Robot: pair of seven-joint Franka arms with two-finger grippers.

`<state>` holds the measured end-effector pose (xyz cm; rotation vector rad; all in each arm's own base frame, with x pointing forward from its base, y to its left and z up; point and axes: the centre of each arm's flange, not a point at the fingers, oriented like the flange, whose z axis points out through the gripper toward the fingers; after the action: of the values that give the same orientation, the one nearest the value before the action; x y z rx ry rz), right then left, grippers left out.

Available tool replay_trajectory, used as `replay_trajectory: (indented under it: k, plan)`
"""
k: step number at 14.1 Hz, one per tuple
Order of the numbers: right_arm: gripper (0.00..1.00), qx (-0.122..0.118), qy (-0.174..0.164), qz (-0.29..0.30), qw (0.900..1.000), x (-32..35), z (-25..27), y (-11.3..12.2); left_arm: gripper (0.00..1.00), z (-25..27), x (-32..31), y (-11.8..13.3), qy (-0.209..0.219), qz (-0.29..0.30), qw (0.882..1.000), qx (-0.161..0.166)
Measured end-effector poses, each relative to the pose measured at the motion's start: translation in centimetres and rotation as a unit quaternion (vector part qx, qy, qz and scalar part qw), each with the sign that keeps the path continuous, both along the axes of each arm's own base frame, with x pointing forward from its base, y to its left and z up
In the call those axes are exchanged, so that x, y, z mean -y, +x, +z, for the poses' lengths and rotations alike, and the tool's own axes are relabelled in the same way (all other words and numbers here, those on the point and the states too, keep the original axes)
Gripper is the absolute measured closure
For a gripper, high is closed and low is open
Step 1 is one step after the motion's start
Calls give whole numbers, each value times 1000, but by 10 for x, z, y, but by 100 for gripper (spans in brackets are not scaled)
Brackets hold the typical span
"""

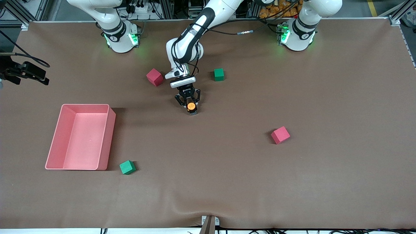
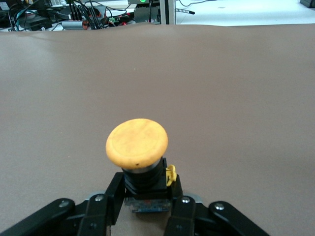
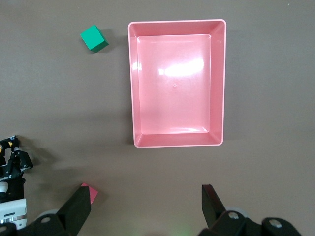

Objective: Place and upright button with both arms
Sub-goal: 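Lower the button upright onto the table and open the left gripper, then raise the open left gripper away from the standing button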

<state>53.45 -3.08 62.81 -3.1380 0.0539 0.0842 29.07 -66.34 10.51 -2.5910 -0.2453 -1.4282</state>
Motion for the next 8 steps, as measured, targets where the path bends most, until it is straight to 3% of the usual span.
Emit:
replay_trajectory:
  k: [6,7,8]
  plan:
    - [0,-8,0,1,1000,-1,-1,-2,58,-3,4,-13,3,-6,1000,-3]
    - [0,-9,0,1,1000,-1,-2,-2,54,-3,4,-13,2,-5,1000,-3]
    - [0,-11,1,2,1000,-1,-2,-2,43,-4,4,-14,-1,-3,1000,-3]
